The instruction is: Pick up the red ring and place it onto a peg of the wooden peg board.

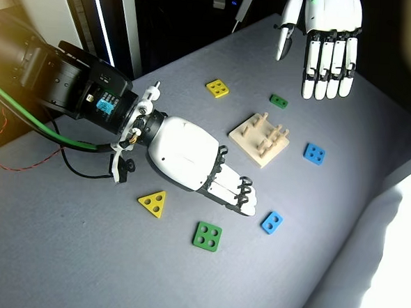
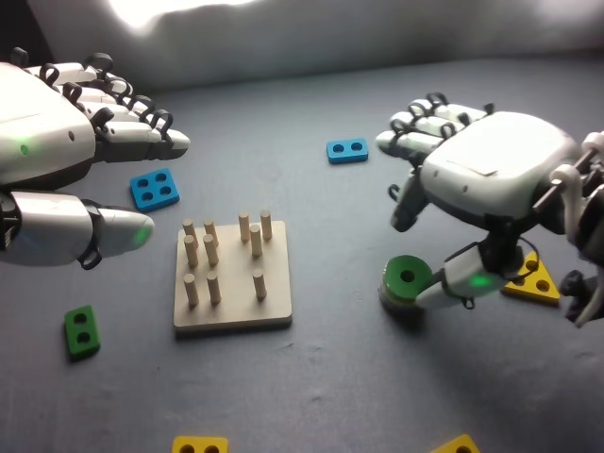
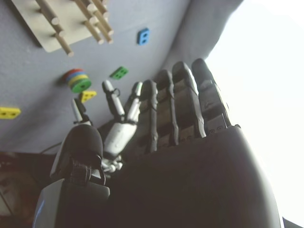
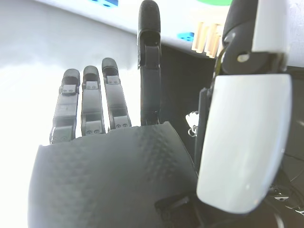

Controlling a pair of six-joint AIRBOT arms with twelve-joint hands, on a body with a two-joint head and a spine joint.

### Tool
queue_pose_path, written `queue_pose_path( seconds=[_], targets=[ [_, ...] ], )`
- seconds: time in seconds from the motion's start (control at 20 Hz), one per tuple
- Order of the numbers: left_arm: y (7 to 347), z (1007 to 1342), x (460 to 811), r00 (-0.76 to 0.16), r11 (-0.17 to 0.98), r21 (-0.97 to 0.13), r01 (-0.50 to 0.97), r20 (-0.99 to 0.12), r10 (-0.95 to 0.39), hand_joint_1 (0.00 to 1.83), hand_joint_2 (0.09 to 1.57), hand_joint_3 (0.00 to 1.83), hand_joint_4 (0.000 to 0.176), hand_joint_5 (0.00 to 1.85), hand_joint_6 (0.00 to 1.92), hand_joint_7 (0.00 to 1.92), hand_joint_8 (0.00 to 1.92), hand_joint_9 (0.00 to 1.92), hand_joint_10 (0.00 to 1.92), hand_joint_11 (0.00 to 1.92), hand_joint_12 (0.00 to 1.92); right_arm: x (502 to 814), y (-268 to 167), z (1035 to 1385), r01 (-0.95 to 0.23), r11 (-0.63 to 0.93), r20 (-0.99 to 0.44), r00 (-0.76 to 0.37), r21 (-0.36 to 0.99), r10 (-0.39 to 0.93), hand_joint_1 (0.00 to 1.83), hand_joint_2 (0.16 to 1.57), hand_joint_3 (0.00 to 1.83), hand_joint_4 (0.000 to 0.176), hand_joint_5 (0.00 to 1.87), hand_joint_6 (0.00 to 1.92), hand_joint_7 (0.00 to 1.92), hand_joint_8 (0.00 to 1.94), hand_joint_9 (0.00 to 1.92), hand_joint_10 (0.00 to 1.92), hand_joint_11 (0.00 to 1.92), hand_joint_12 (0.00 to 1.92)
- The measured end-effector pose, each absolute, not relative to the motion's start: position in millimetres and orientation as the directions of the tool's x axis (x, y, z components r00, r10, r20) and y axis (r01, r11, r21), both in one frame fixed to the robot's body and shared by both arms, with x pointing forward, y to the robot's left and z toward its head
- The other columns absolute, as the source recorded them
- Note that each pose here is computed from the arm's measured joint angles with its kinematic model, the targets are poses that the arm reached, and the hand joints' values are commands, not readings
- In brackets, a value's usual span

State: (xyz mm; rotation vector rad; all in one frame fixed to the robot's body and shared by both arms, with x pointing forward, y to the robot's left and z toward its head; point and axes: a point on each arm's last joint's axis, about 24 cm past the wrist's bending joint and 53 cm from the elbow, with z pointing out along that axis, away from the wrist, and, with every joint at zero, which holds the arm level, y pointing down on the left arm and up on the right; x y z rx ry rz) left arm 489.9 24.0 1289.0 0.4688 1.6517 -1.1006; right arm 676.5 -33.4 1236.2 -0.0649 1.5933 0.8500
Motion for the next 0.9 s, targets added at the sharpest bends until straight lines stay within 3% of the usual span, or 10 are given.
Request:
queue_pose_path(
  seconds=[0.05,0.1,0.15,0.2,0.4,0.6,0.65,0.7,0.75,0.9],
  targets=[
    [24,1289,490,-0.375,0.501,-0.429,0.752,-0.903,-0.211,0.00,1.41,0.00,0.000,0.24,0.01,0.26,0.01,0.22,0.01,0.00,0.34,676,-30,1237,-0.498,0.721,-0.875,-0.236,0.482,0.422,0.88,0.71,0.00,0.106,0.91,0.00,0.26,0.02,0.00,0.00,0.00,0.00],
    [24,1289,490,-0.375,0.501,-0.429,0.752,-0.903,-0.211,0.00,1.42,0.00,0.000,0.23,0.00,0.26,0.00,0.23,0.01,0.00,0.35,676,-28,1234,-0.492,0.722,-0.873,-0.245,0.486,0.422,0.88,0.71,0.00,0.104,0.89,0.00,0.29,0.01,0.00,0.00,0.00,0.00],
    [24,1289,490,-0.375,0.501,-0.429,0.752,-0.903,-0.211,0.00,1.41,0.00,0.000,0.23,0.00,0.26,0.00,0.23,0.01,0.00,0.35,676,-27,1232,-0.487,0.719,-0.868,-0.254,0.496,0.427,0.90,0.72,0.00,0.081,0.88,0.00,0.30,0.01,0.00,0.00,0.00,0.00],
    [25,1289,491,-0.375,0.502,-0.429,0.751,-0.903,-0.211,0.00,1.41,0.00,0.000,0.25,0.01,0.28,0.01,0.25,0.01,0.00,0.39,676,-24,1231,-0.485,0.717,-0.865,-0.260,0.501,0.429,0.90,0.72,0.00,0.078,0.88,0.00,0.29,0.00,0.00,0.00,0.00,0.00],
    [25,1289,491,-0.374,0.502,-0.429,0.751,-0.903,-0.212,0.00,1.41,0.00,0.000,0.29,0.01,0.30,0.00,0.26,0.00,0.00,0.44,678,-19,1223,-0.483,0.720,-0.867,-0.264,0.498,0.422,0.88,0.73,0.01,0.094,0.86,0.00,0.19,0.00,0.00,0.00,0.00,0.00],
    [25,1289,491,-0.374,0.501,-0.429,0.751,-0.903,-0.212,0.00,1.41,0.00,0.000,0.26,0.00,0.27,0.00,0.23,0.00,0.00,0.40,675,-10,1218,-0.490,0.713,-0.865,-0.277,0.501,0.418,0.90,0.74,0.01,0.088,0.87,0.00,0.23,0.01,0.00,0.00,0.00,0.00],
    [25,1289,491,-0.374,0.501,-0.430,0.751,-0.903,-0.212,0.00,1.41,0.00,0.000,0.26,0.00,0.27,0.00,0.23,0.00,0.00,0.40,676,-10,1217,-0.489,0.716,-0.867,-0.274,0.498,0.415,0.93,0.73,0.00,0.078,0.89,0.01,0.25,0.02,0.00,0.00,0.00,0.00],
    [25,1289,491,-0.374,0.502,-0.429,0.751,-0.903,-0.212,0.00,1.41,0.00,0.000,0.32,0.00,0.35,0.00,0.29,0.01,0.00,0.54,675,-9,1212,-0.486,0.716,-0.866,-0.284,0.501,0.413,0.96,0.71,0.00,0.059,0.92,0.01,0.30,0.01,0.00,0.00,0.00,0.00],
    [25,1289,491,-0.375,0.502,-0.429,0.751,-0.903,-0.212,0.00,1.41,0.00,0.000,0.32,0.00,0.35,0.00,0.29,0.00,0.00,0.54,675,-9,1210,-0.485,0.717,-0.866,-0.287,0.501,0.410,0.94,0.71,0.00,0.078,0.92,0.01,0.29,0.00,0.00,0.00,0.00,0.00],
    [25,1289,491,-0.375,0.502,-0.430,0.751,-0.902,-0.213,0.00,1.41,0.00,0.000,0.29,0.00,0.31,0.00,0.26,0.00,0.00,0.51,680,-14,1209,-0.477,0.726,-0.869,-0.279,0.495,0.409,0.96,0.72,0.00,0.069,0.93,0.01,0.36,0.03,0.00,0.00,0.00,0.00]
  ],
)
